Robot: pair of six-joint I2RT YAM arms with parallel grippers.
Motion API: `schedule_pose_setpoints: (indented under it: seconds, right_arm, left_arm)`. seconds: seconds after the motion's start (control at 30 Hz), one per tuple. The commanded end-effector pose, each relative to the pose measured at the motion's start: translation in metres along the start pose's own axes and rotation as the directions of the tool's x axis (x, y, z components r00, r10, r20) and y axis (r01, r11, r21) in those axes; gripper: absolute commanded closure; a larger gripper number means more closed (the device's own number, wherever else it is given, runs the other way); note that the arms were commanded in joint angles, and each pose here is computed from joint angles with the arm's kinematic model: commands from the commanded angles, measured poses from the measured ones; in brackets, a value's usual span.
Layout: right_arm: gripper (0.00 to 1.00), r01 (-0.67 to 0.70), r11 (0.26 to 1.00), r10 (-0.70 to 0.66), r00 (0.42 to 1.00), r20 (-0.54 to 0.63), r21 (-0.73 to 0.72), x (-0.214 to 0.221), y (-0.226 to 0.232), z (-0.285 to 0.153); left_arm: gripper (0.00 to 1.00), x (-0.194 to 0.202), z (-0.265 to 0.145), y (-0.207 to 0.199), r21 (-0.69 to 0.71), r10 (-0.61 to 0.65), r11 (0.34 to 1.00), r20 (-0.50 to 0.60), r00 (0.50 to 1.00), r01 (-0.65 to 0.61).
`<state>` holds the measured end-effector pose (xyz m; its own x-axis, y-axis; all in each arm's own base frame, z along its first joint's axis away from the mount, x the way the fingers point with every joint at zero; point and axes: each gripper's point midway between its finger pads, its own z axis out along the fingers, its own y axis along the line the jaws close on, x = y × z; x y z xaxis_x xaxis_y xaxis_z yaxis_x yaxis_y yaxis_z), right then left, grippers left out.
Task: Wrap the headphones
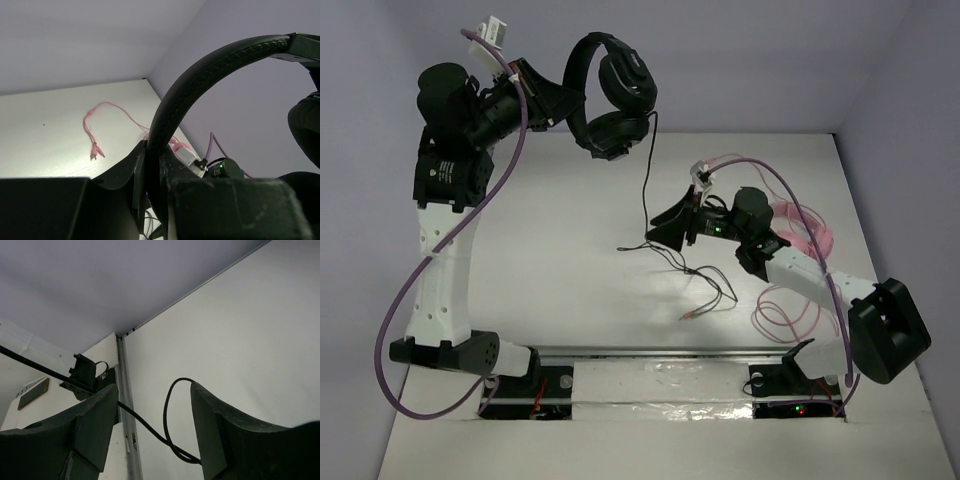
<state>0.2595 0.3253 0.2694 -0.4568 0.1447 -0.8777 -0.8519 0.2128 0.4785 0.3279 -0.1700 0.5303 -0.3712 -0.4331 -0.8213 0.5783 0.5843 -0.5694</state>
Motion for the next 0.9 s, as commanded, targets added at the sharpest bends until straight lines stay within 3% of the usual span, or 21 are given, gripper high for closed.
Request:
schedule_pose_setpoints:
  seconds: [0.0,0.1,0.27,0.33,0.5,0.87]
  right_arm:
    - [0.35,0.072,0.99,-0.066,0.996,0.052,-0.119,-0.018,0.02,0.009]
    - [0.4,0.049,0.984,-0.038,0.997,0.065,-0.172,-0.012,0.027,0.007]
    - [0.45,0.065,0.997,-0.058,0.99,0.127,-0.05,-0.019,0.02,-0.005]
    - [0.38,0.067,0.996,-0.075,0.984,0.162,0.054,-0.026,0.007,-0.01]
    - [0.25,0.105,0.991,-0.115,0.984,0.137,0.078,-0.029,0.011,-0.016]
    - [0.24,0.07,0.962,-0.106,0.987,0.124,0.262,-0.033,-0.059,0.016]
  left_arm:
    - [1.0,-0.016,0.003,-0.013,0.048,0.015,0.999,0.062,0.998,-0.018]
    - [1.0,-0.013,0.007,-0.003,0.025,0.019,0.999,0.058,0.998,-0.02]
    - [1.0,-0.002,0.017,0.015,0.007,-0.003,1.0,0.038,0.999,0.002]
    - [1.0,0.003,0.021,0.021,0.004,-0.01,1.0,0.029,1.0,0.01]
    - [1.0,0.017,0.025,0.031,0.009,-0.031,0.999,0.004,1.0,0.031]
    - [1.0,0.017,0.015,0.009,0.069,-0.032,0.997,0.005,0.999,0.032]
